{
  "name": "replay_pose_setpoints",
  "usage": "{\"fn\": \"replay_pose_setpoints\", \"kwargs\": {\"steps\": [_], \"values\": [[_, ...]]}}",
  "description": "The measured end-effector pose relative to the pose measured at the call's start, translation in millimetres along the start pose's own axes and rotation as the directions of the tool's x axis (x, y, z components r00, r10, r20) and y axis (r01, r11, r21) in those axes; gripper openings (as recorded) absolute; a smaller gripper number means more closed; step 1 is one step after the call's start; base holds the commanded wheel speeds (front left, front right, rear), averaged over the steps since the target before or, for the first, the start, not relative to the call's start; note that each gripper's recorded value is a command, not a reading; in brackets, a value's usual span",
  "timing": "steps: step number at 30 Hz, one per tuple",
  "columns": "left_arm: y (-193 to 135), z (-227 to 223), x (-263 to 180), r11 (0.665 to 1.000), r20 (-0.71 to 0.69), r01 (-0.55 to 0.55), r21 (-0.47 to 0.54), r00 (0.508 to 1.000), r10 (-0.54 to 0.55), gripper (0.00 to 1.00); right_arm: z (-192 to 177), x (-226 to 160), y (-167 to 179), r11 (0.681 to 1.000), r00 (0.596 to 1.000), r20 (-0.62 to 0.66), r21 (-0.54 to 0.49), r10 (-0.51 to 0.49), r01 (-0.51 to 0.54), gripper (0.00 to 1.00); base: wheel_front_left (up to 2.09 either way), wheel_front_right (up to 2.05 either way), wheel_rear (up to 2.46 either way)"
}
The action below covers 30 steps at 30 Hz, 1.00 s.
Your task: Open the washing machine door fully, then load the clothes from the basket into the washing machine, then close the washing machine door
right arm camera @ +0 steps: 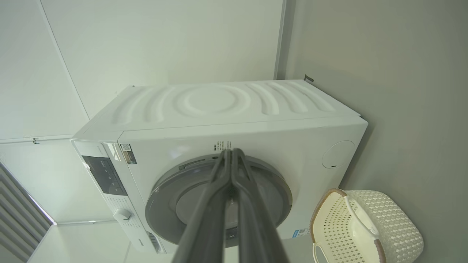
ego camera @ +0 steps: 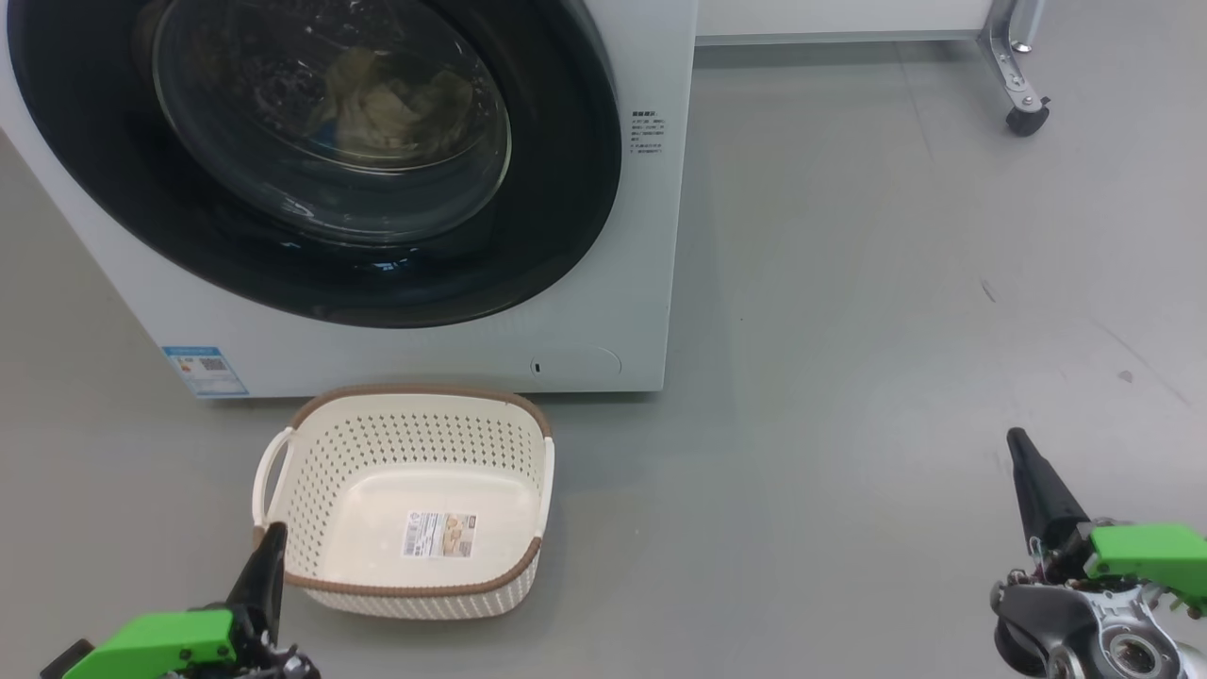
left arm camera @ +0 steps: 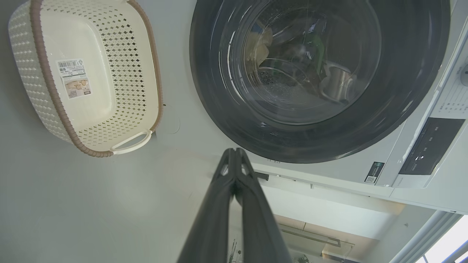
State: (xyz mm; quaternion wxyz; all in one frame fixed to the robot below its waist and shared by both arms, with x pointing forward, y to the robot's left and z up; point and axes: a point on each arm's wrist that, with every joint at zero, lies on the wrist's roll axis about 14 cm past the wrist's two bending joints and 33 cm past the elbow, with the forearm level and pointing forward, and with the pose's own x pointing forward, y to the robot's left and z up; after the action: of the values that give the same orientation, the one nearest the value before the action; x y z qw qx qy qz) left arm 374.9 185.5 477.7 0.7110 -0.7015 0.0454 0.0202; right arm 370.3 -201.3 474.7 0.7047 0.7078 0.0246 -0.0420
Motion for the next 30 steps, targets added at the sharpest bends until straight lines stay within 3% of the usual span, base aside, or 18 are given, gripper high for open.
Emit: {"fn": "replay_pose_setpoints", "kwargs": {"steps": [30], "values": [[-0.1, 2.3, -0.2, 1.000, 0.010, 0.002, -0.022, 1.000, -0.002, 0.00, 2.0, 2.3, 3.0, 1.000, 1.000, 0.002, 0.016, 0.009, -0.009, 0.00, 0.00, 0.00, 0.00]]}}
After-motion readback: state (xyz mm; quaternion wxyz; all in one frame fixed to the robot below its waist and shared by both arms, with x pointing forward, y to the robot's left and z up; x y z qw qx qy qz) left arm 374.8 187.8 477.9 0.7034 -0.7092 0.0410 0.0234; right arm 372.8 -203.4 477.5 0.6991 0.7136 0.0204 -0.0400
